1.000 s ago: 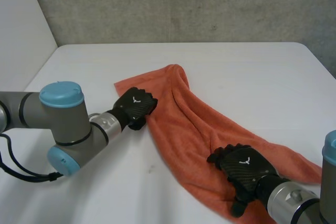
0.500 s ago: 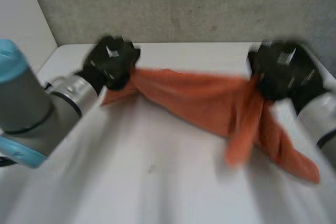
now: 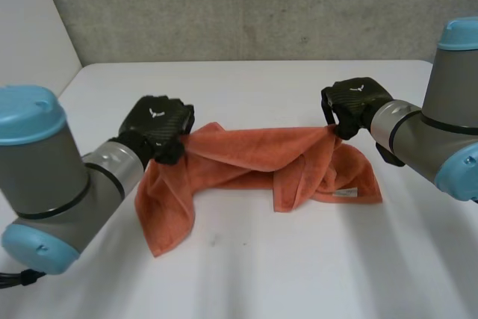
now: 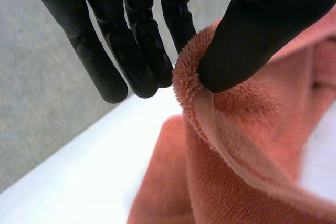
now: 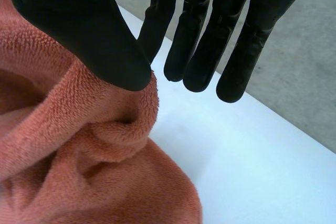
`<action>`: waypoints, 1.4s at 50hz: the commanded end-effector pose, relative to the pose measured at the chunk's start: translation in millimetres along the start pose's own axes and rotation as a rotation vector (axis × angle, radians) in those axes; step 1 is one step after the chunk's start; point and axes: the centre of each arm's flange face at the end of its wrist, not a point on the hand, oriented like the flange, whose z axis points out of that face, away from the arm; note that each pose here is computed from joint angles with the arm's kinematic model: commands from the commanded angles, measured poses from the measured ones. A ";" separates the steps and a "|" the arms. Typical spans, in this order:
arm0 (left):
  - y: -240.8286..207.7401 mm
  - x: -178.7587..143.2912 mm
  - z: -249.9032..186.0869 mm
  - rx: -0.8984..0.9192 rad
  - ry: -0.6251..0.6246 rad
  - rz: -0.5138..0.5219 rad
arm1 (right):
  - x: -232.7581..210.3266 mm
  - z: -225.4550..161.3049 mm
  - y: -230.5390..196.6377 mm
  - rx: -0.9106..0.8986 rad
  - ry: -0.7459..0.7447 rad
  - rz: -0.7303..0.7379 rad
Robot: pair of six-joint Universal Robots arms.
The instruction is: Fold the laundry
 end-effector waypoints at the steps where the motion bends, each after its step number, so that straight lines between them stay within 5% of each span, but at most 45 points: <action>1: 10.9 -4.4 18.7 -0.019 -0.023 0.023 | 1.9 -13.8 -3.7 -0.002 0.039 0.001; 19: 19.7 -12.0 38.9 -0.022 -0.043 0.017 | -26.3 -86.7 26.8 -0.019 0.013 0.338; 35: 25.8 -11.5 36.9 -0.043 -0.044 0.013 | -36.0 -60.5 89.3 -0.067 0.141 0.558; 70: 30.6 -22.5 38.5 -0.059 -0.082 0.005 | -6.8 -85.4 96.1 -0.065 0.253 0.632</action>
